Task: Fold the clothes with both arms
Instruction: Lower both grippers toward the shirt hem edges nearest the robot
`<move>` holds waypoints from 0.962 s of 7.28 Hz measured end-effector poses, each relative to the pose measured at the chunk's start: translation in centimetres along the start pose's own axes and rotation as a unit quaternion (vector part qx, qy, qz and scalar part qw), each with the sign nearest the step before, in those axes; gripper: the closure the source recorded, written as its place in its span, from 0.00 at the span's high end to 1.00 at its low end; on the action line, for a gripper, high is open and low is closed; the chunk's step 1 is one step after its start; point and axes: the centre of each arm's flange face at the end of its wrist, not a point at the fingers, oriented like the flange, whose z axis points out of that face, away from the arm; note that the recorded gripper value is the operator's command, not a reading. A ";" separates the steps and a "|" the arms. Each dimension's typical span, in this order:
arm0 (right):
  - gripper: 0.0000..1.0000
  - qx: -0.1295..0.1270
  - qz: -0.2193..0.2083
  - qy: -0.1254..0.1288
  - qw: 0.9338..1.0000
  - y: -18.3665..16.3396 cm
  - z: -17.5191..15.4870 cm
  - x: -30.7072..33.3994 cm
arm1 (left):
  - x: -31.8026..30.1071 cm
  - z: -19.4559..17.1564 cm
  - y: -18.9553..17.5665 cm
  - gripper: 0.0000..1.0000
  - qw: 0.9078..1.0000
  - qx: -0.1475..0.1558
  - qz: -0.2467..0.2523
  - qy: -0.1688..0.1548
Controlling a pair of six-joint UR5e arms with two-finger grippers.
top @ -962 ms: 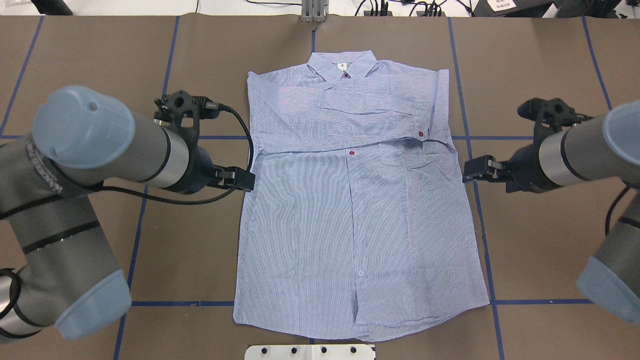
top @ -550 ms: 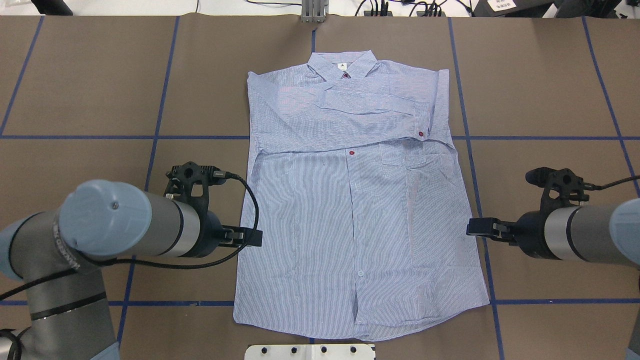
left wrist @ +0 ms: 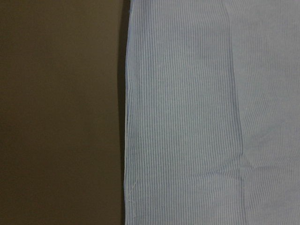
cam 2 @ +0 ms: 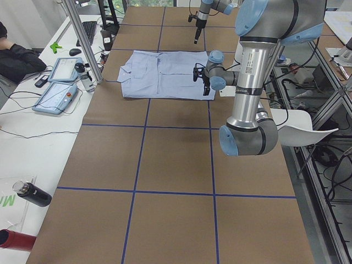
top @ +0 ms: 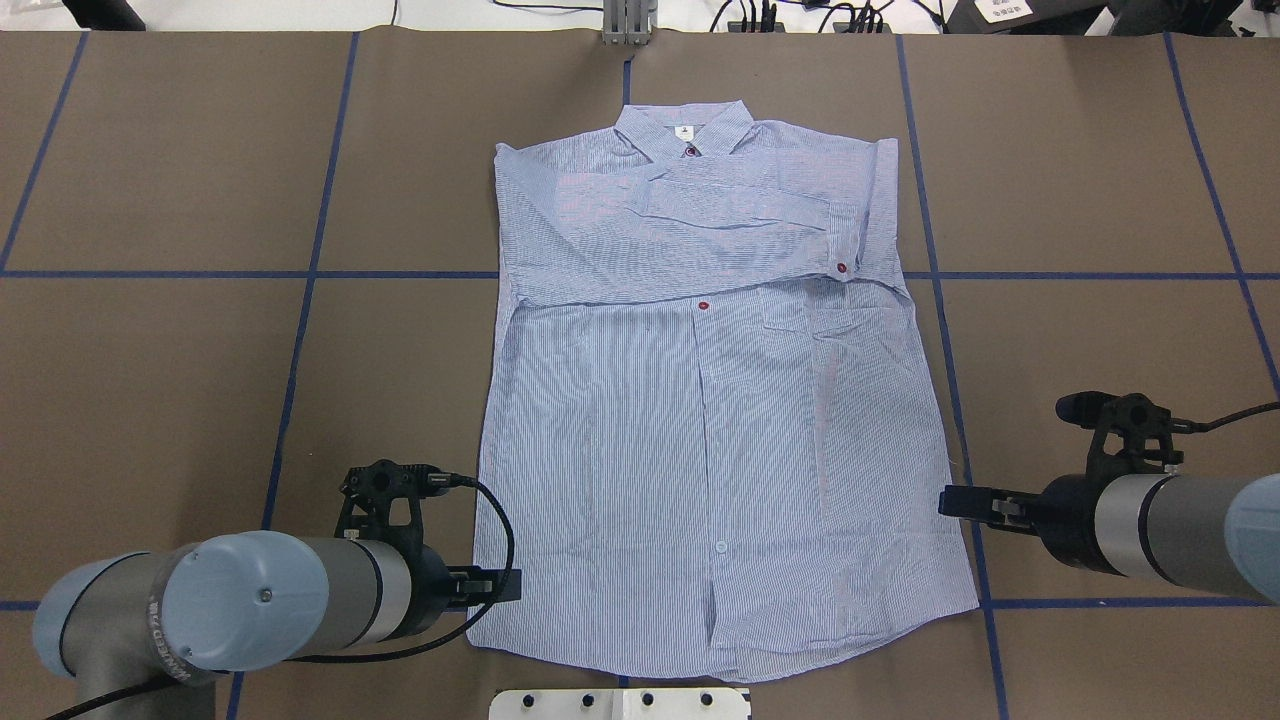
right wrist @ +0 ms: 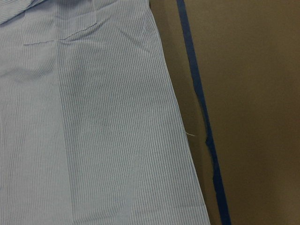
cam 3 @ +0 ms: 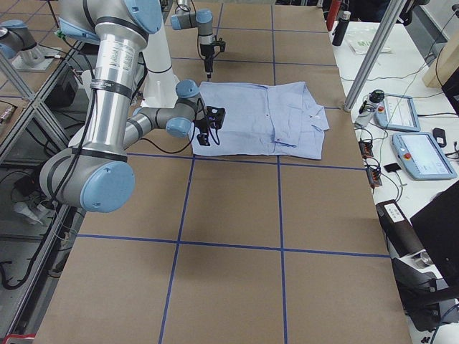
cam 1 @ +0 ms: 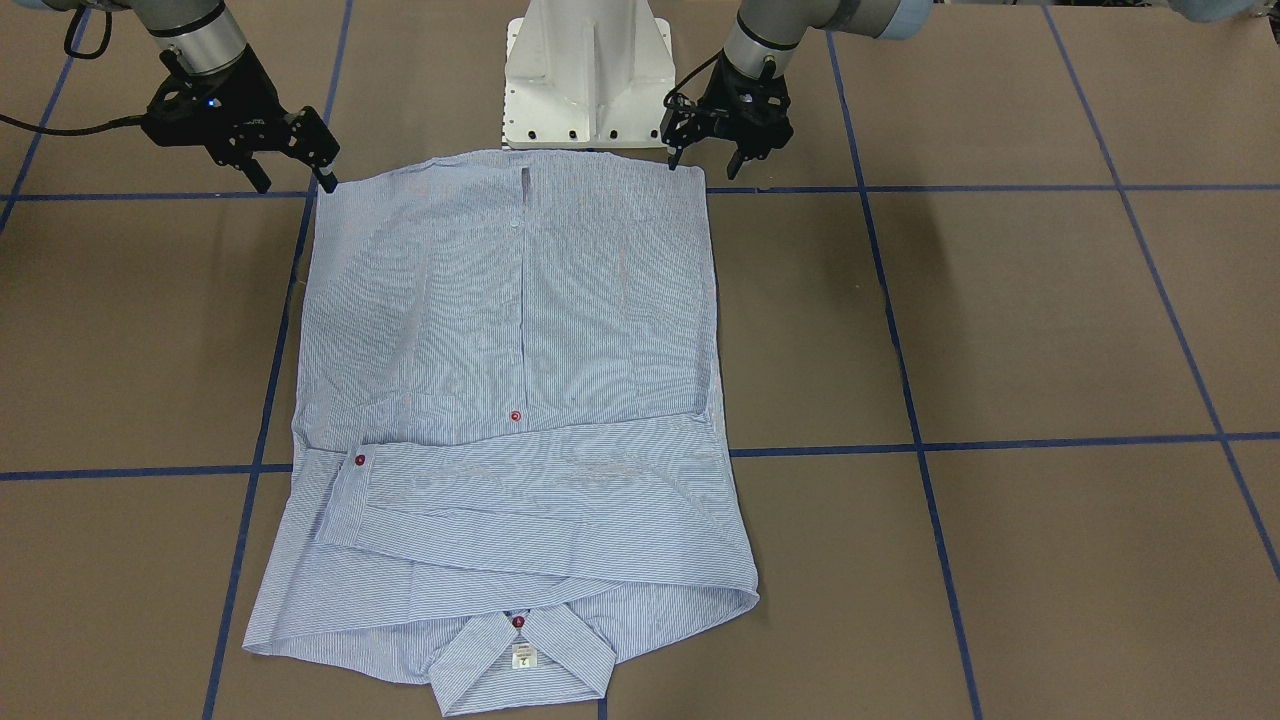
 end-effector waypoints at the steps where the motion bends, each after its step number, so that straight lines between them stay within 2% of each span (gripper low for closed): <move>1: 1.00 0.000 -0.001 0.000 1.000 0.1 0.0 0.0 | -0.1 0.6 0.3 0.59 1.000 -0.003 -0.001 -0.004; 4: 1.00 -0.001 -0.001 0.000 1.000 0.1 0.0 0.0 | -0.1 2.5 2.1 0.53 1.000 -0.018 0.005 -0.016; 7: 1.00 -0.001 -0.001 0.001 1.000 0.1 0.0 0.0 | -0.1 3.0 2.7 0.52 1.000 -0.023 0.008 -0.020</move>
